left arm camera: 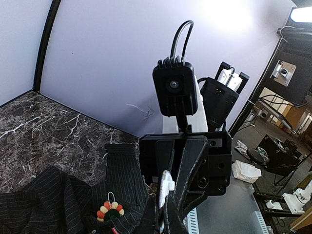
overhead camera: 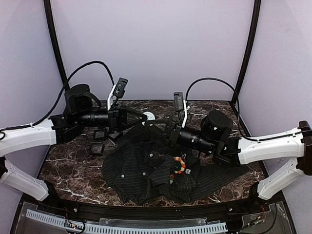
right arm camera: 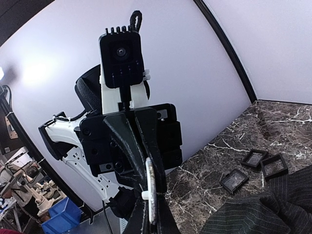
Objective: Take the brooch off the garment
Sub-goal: Close the brooch securely.
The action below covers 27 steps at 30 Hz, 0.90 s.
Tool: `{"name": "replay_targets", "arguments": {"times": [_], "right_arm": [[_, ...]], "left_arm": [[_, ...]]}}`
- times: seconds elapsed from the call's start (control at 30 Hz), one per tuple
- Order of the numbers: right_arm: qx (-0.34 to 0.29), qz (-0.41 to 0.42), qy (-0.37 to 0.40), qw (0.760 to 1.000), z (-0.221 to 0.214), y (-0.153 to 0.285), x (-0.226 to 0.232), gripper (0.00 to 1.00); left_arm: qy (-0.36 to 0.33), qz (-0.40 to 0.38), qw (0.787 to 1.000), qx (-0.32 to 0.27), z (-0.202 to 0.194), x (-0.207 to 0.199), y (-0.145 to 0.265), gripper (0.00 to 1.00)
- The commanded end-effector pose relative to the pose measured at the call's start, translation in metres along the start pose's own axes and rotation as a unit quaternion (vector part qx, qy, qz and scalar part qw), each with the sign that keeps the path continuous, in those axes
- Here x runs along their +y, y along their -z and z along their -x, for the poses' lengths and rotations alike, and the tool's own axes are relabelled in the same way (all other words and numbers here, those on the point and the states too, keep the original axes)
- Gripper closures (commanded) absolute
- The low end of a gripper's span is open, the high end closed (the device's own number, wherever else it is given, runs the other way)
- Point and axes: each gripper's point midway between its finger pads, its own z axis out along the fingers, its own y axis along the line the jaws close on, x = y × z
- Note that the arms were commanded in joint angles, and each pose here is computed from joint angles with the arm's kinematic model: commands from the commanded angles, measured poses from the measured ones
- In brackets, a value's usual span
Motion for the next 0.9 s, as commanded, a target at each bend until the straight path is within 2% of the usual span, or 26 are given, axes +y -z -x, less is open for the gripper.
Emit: {"name": "replay_targets", "arguments": {"times": [0.0, 0.2, 0.87], "right_arm": [[-0.032, -0.029, -0.022, 0.999, 0.011, 0.004, -0.019, 0.96], [-0.036, -0.049, -0.048, 0.997, 0.009, 0.007, -0.033, 1.0], [-0.027, -0.109, -0.13, 0.985, -0.007, 0.018, -0.076, 1.0]], "left_arm": [[-0.004, -0.02, 1.0, 0.005, -0.005, -0.01, 0.0, 0.99], [-0.005, -0.018, 1.0, 0.002, -0.005, -0.01, 0.001, 0.99], [-0.013, -0.005, 1.0, -0.01, -0.001, -0.01, 0.005, 0.99]]}}
